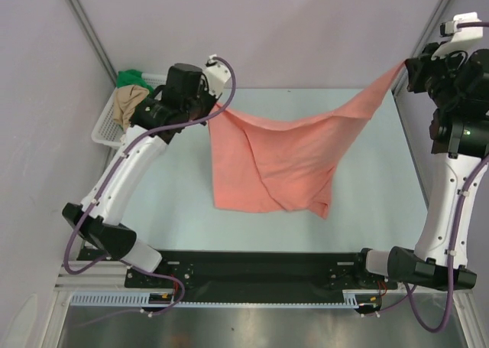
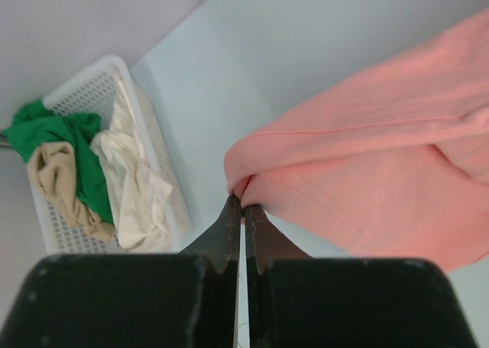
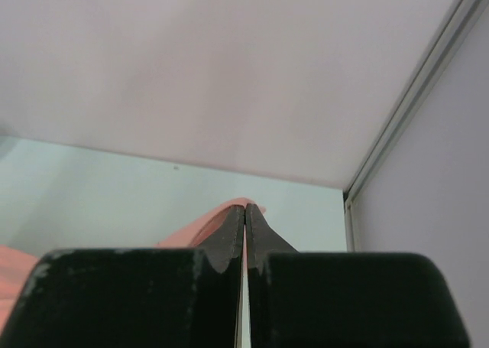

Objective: Fold and stack the t-shirts
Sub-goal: Flatten the tshirt out

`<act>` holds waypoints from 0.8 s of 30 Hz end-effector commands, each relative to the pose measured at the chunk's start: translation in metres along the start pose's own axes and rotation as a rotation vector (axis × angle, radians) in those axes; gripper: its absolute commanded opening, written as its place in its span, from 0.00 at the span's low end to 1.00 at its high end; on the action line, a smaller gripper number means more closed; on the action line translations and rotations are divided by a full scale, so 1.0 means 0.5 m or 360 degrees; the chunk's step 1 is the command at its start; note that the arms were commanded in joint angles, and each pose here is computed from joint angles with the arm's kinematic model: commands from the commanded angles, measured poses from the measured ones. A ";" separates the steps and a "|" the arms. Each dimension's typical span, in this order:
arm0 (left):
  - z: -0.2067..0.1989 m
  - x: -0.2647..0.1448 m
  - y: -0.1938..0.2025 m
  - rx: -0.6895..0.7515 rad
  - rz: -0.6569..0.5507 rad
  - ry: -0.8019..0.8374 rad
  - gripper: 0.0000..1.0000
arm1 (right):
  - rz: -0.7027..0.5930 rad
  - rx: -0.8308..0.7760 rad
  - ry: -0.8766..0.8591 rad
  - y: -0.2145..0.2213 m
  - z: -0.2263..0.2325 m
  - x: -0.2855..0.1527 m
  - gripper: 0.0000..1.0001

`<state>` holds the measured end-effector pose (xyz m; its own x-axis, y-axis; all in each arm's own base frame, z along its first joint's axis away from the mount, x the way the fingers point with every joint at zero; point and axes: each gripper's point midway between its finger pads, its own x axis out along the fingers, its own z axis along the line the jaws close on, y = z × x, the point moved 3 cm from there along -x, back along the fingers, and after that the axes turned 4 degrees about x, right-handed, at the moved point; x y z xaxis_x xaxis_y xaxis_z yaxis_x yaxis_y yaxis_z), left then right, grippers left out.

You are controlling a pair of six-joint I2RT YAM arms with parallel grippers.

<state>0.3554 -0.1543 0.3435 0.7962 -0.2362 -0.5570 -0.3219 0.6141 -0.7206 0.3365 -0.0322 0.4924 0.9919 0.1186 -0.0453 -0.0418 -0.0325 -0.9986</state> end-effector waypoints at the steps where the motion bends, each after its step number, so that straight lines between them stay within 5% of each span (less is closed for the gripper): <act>1: 0.053 -0.133 -0.084 -0.0029 -0.0327 -0.0070 0.00 | -0.0239 -0.0069 0.0027 -0.106 0.017 -0.074 0.00; 17: 0.115 -0.399 -0.159 0.0118 -0.0843 -0.0173 0.00 | -0.0870 -0.0276 0.0242 -0.320 0.077 -0.361 0.00; 24: 0.151 -0.457 -0.181 0.0172 -0.0954 -0.0322 0.00 | -0.0955 -0.0348 0.0296 -0.354 0.066 -0.360 0.00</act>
<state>0.2493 -0.1098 0.5444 0.8952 -0.4418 -0.0584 0.1825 0.4830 -0.8564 0.1435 -0.0032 0.6720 0.8456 0.0489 0.5315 0.5304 -0.1890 -0.8264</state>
